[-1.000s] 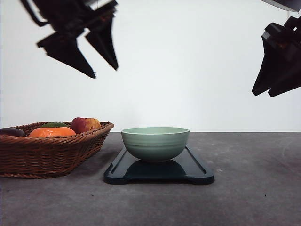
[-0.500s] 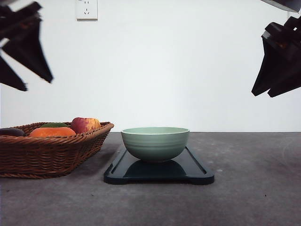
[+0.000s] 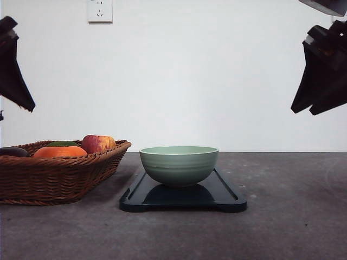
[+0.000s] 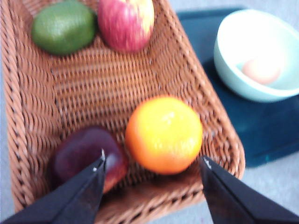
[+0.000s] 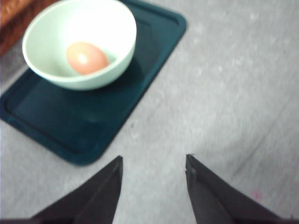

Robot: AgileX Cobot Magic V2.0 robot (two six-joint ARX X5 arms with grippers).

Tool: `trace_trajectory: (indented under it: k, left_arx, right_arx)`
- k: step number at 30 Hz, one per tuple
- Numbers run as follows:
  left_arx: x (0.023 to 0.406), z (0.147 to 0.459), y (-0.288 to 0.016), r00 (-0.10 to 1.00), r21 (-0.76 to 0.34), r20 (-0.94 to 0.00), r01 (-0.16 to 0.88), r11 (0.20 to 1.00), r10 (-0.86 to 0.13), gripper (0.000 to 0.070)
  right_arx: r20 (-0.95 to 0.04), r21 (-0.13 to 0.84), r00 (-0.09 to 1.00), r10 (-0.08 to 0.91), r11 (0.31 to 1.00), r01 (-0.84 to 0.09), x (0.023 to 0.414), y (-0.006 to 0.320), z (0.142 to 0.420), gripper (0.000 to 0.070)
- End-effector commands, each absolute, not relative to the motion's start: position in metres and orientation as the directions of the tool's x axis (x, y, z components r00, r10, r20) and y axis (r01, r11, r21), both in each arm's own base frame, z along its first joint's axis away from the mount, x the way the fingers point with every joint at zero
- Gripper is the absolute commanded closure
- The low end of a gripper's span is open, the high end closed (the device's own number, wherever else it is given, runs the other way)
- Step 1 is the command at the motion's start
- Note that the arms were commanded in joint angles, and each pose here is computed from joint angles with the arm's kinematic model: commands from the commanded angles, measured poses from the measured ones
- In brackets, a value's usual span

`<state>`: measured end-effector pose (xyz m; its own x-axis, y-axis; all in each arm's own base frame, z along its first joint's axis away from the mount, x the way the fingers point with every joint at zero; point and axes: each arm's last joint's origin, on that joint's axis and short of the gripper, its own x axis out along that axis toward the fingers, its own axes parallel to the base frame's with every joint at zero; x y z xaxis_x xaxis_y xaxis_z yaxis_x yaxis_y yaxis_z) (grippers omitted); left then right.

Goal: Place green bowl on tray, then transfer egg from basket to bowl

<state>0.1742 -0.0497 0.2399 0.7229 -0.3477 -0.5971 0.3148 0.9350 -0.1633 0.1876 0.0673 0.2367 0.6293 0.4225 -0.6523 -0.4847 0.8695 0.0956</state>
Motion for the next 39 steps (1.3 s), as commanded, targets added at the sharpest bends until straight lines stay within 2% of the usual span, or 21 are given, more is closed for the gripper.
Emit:
trace_trajectory:
  k: [1,3,5,21,24,27,32,35,39]
  left_arx:
    - [0.175,0.241,-0.051,0.725,-0.172,-0.592,0.314,0.934,-0.353,0.0454]
    - [0.175,0.241,-0.051,0.722,-0.186,-0.59,0.314,0.931,-0.361,0.0681]
    - [0.175,0.241,-0.051,0.721,-0.202,-0.591,0.303,0.931,-0.362,0.07]
    - [0.175,0.242,-0.051,0.721,-0.217,-0.591,0.29,0.932,-0.362,0.07]
    - [0.172,0.244,-0.049,0.733,-0.183,-0.579,0.308,0.934,-0.356,0.07]
    - [0.165,0.244,-0.042,0.784,-0.109,-0.518,0.336,0.936,-0.342,0.07]
    - [0.141,0.224,-0.025,0.906,-0.091,-0.314,0.269,0.959,-0.285,0.07]
    - [0.124,0.208,-0.015,0.947,-0.091,-0.239,0.198,0.976,-0.214,0.07]
    - [0.106,0.188,-0.006,0.979,-0.139,-0.192,0.036,0.99,-0.063,0.07]
  right_arx:
    - [-0.655,0.084,0.626,0.423,0.864,-0.496,0.189,0.069,0.238,0.0535]
    - [-0.653,0.082,0.63,0.421,0.866,-0.494,0.189,0.069,0.238,0.0679]
    - [-0.648,0.091,0.629,0.429,0.864,-0.496,0.189,0.069,0.239,0.0684]
    - [-0.644,0.113,0.615,0.455,0.852,-0.512,0.189,0.07,0.239,0.0684]
    - [-0.644,0.113,0.615,0.455,0.852,-0.512,0.189,0.07,0.239,0.0684]
    - [-0.644,0.113,0.615,0.455,0.852,-0.512,0.189,0.07,0.239,0.0684]
    - [-0.644,0.113,0.615,0.455,0.852,-0.511,0.189,0.07,0.239,0.0684]
    - [-0.644,0.113,0.615,0.455,0.852,-0.512,0.189,0.07,0.239,0.0684]
    - [-0.644,0.113,0.615,0.454,0.852,-0.511,0.189,0.07,0.239,0.0684]
